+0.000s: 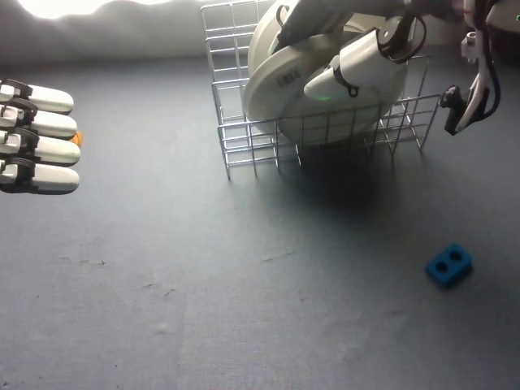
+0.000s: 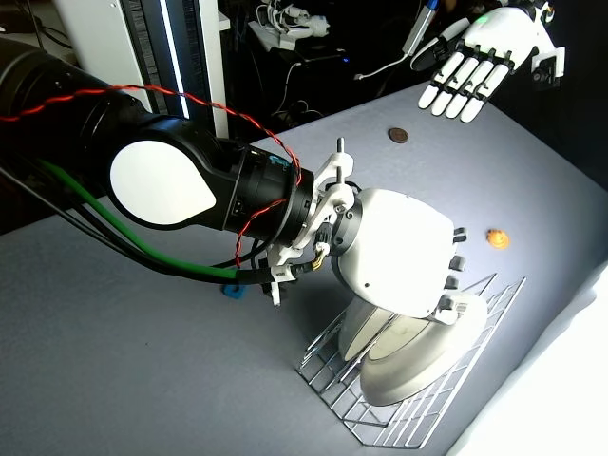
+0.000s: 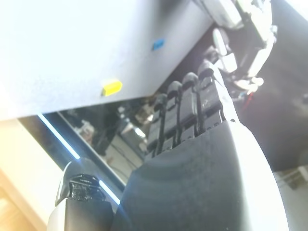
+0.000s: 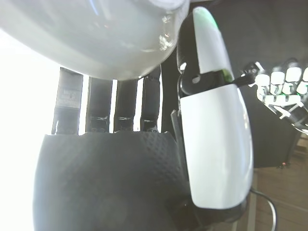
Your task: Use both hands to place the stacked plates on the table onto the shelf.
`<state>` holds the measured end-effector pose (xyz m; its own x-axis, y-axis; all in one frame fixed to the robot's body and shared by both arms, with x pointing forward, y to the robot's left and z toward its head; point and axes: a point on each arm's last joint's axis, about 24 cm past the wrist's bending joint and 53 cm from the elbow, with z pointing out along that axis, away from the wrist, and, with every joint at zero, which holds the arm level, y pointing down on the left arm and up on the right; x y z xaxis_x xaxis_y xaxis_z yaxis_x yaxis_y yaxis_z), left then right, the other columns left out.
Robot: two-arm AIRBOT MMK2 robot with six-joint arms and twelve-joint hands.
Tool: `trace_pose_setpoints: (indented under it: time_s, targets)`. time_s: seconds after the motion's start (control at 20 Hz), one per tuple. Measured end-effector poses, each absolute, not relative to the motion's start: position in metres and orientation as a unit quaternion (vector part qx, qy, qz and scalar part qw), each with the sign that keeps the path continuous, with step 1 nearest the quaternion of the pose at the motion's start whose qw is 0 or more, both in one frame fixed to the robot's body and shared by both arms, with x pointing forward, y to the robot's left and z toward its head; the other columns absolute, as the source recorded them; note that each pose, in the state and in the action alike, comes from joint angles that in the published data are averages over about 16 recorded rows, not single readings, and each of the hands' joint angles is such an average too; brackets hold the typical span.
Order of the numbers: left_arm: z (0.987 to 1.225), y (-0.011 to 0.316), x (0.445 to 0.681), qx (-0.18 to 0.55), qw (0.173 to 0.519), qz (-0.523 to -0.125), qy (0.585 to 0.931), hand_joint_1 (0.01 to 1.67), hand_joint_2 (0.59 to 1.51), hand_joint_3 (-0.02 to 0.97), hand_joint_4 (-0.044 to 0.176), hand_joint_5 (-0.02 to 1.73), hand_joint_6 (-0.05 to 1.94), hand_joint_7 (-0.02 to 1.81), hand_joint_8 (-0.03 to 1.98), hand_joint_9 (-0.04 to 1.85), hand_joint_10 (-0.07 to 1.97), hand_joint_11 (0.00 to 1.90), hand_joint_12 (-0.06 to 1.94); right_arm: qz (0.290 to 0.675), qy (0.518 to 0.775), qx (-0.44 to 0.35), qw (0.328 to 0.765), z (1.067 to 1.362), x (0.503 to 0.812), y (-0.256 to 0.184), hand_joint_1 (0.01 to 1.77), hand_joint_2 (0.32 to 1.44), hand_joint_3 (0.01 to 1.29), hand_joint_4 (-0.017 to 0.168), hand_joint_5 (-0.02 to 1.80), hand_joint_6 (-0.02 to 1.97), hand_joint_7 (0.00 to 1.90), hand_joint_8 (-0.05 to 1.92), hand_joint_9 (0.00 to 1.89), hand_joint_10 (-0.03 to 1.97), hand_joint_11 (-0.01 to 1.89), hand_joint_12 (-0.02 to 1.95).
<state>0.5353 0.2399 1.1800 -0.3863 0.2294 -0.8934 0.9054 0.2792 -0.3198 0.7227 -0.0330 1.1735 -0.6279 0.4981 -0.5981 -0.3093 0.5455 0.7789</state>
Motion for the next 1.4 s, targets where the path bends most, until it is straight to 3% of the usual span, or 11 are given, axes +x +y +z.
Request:
trace_pose_setpoints:
  time_s: [0.25,0.7,0.9,1.0,1.1,1.25,1.4]
  targets:
    - [1.18,0.24,0.535,0.404,0.379,-0.445,0.703,0.02,1.111,0.014,0.007,0.06,0.01,0.08,0.01,0.03,0.01,0.02,0.01,0.478,0.762,0.063,0.431,1.181,0.724,-0.035,1.09,1.03,0.02,-0.004,0.79,0.04,0.85,0.02,0.86,0.01,0.42,1.25]
    - [1.181,0.24,0.534,0.404,0.378,-0.447,0.703,0.02,1.111,0.014,0.007,0.06,0.01,0.08,0.01,0.04,0.01,0.02,0.01,0.481,0.739,0.039,0.47,1.218,0.718,-0.051,0.99,1.02,0.02,-0.003,0.7,0.01,0.75,0.01,0.74,0.01,0.25,1.23]
    - [1.181,0.241,0.533,0.403,0.378,-0.448,0.703,0.02,1.114,0.013,0.007,0.1,0.01,0.13,0.01,0.09,0.02,0.03,0.06,0.472,0.724,0.006,0.502,1.235,0.703,-0.061,0.85,1.03,0.02,-0.003,0.69,0.02,0.75,0.03,0.73,0.03,0.23,1.26]
    - [1.181,0.241,0.533,0.402,0.378,-0.448,0.703,0.02,1.125,0.014,0.007,0.16,0.07,0.22,0.09,0.16,0.11,0.06,0.24,0.466,0.716,-0.011,0.519,1.243,0.694,-0.066,0.75,1.04,0.02,-0.003,0.69,0.1,0.77,0.11,0.73,0.15,0.27,1.32]
    - [1.181,0.241,0.533,0.402,0.378,-0.449,0.703,0.02,1.134,0.014,0.007,0.25,0.25,0.34,0.3,0.27,0.33,0.15,0.47,0.459,0.708,-0.025,0.536,1.25,0.685,-0.072,0.65,1.04,0.02,-0.001,0.71,0.3,0.78,0.31,0.75,0.37,0.35,1.42]
    - [1.182,0.241,0.533,0.4,0.378,-0.45,0.704,0.04,1.148,0.012,0.008,0.48,0.6,0.61,0.65,0.56,0.68,0.43,0.83,0.445,0.7,-0.041,0.557,1.255,0.673,-0.082,0.49,1.05,0.02,0.0,0.79,0.65,0.87,0.66,0.84,0.72,0.55,1.56]
    - [1.182,0.241,0.533,0.399,0.378,-0.45,0.704,0.16,1.171,0.01,0.022,0.76,0.96,0.9,1.01,0.88,1.04,0.76,1.19,0.433,0.696,-0.051,0.571,1.257,0.664,-0.089,0.43,1.09,0.02,0.001,0.93,1.0,0.99,1.01,0.98,1.08,0.82,1.68]
